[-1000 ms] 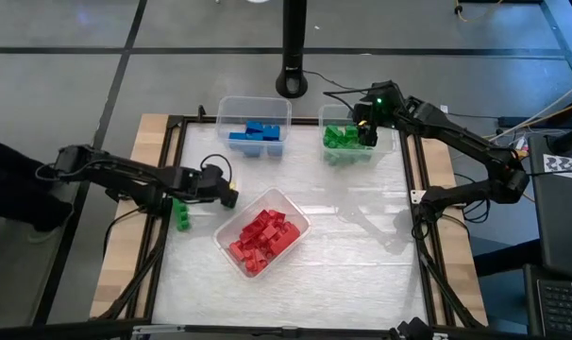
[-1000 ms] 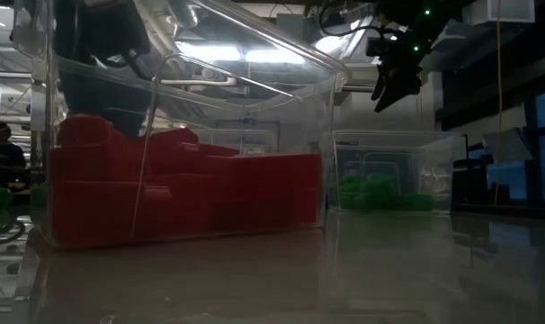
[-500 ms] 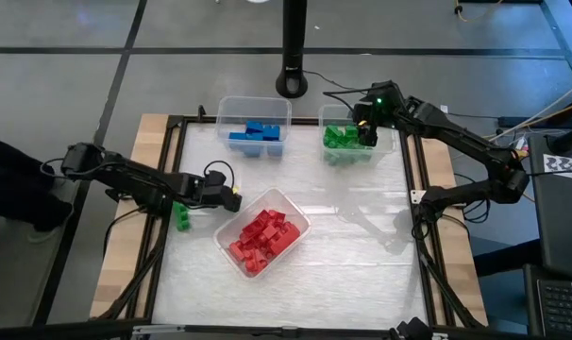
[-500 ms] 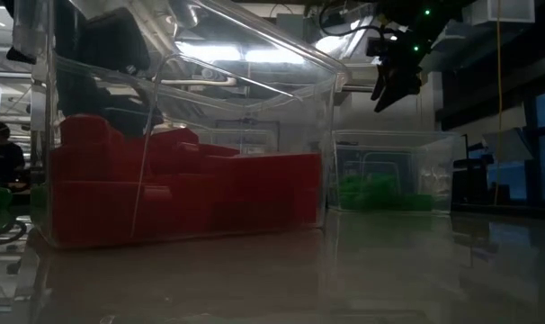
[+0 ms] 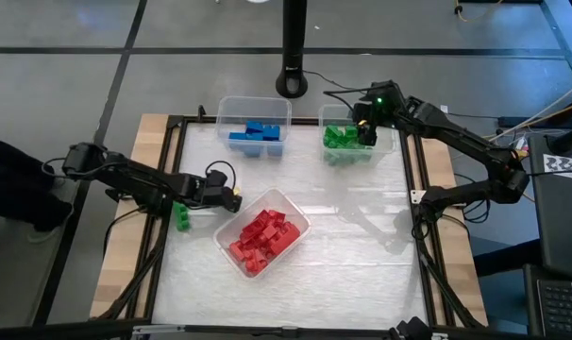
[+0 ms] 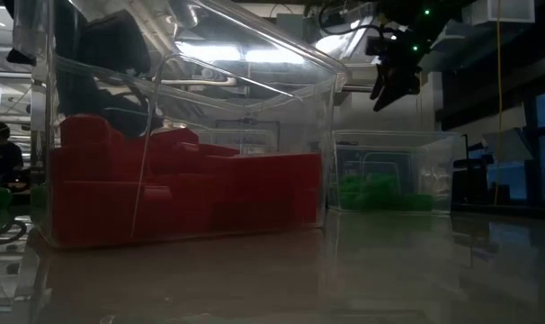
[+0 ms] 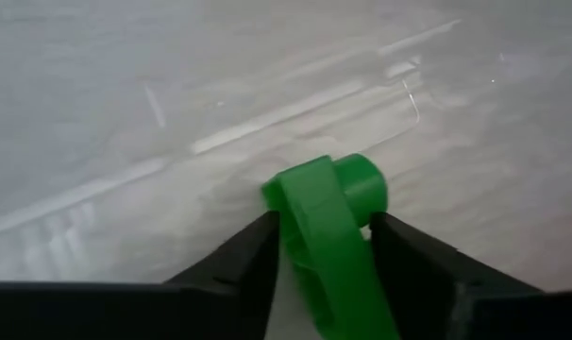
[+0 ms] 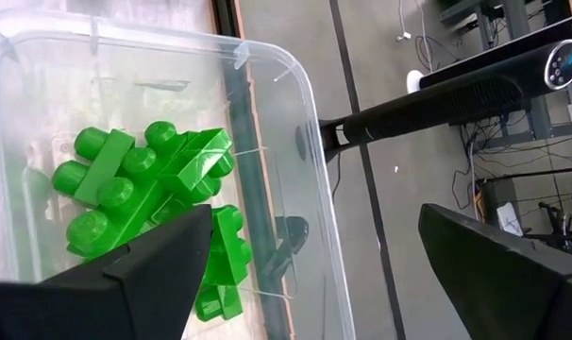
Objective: Sort blocks
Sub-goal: Put the green game piece into the top right transparent bin
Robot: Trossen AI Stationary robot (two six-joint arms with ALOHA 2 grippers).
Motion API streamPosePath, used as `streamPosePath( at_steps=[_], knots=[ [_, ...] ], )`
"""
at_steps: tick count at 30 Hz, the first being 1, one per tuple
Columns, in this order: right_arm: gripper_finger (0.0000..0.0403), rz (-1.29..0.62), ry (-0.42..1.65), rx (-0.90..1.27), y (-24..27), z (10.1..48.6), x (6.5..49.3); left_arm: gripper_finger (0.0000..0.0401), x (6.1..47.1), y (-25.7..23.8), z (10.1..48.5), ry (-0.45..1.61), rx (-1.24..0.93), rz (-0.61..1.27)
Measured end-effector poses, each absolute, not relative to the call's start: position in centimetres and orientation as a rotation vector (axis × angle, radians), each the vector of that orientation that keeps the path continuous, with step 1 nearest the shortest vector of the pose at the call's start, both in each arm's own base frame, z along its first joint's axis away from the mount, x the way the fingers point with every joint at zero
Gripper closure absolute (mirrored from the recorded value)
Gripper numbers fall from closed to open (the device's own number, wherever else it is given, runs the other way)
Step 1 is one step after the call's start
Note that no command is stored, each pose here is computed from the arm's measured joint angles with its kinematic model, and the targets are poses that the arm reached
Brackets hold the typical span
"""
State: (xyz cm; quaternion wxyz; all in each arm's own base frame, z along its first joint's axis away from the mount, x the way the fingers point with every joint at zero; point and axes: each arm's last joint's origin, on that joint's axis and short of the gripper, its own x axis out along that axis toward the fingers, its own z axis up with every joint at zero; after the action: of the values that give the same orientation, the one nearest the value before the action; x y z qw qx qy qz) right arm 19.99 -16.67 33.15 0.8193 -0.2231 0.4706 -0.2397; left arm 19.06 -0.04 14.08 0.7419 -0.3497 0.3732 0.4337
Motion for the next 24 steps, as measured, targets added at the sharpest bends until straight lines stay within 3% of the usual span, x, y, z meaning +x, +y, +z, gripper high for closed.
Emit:
streamPosePath(
  at_steps=[8,24],
  knots=[
    [0.0029,-0.515,0.987,-0.483,-16.74,33.27,20.08,0.0337,19.11,0.03,14.05,0.819,-0.717,0.952],
    [0.0029,-0.517,0.986,-0.484,-16.75,33.28,20.09,0.0339,19.19,0.03,14.90,0.819,-0.656,0.924]
  ],
)
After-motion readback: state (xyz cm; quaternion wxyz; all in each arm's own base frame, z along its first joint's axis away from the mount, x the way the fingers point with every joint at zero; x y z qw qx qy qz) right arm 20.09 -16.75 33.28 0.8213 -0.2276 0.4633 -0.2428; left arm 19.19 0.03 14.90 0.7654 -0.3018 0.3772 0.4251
